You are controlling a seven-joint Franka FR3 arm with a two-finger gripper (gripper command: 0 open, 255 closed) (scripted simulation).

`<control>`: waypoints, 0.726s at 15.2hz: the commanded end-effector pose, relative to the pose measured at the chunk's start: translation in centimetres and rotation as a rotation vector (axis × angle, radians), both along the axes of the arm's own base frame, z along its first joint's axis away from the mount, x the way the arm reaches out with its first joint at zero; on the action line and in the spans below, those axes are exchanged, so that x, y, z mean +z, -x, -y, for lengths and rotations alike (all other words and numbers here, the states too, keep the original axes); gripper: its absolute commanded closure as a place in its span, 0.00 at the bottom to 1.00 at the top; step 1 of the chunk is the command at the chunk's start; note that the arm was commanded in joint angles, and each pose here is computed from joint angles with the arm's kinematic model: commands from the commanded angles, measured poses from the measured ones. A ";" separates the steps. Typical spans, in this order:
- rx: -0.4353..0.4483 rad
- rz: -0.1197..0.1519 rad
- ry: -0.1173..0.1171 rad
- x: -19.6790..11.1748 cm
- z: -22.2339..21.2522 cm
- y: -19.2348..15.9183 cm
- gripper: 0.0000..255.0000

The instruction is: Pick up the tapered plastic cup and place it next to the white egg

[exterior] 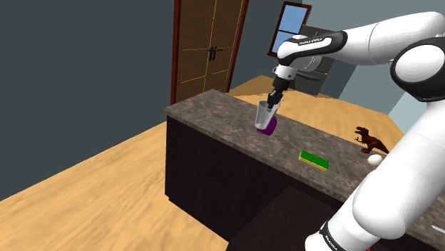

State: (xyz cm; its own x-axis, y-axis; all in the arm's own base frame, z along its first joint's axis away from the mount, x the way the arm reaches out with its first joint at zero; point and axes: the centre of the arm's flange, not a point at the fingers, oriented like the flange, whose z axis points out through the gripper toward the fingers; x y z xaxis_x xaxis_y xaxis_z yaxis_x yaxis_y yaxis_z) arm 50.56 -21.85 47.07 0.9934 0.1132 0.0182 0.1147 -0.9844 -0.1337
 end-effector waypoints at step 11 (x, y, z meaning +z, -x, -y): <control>0.000 0.000 0.000 6.3 0.0 -0.1 1.00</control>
State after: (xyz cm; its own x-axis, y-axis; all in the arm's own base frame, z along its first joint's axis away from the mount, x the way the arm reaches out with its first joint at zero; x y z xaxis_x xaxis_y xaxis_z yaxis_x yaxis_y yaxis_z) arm 50.62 -21.74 52.81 0.9934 0.1132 0.0183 0.1147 -0.9844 -0.1337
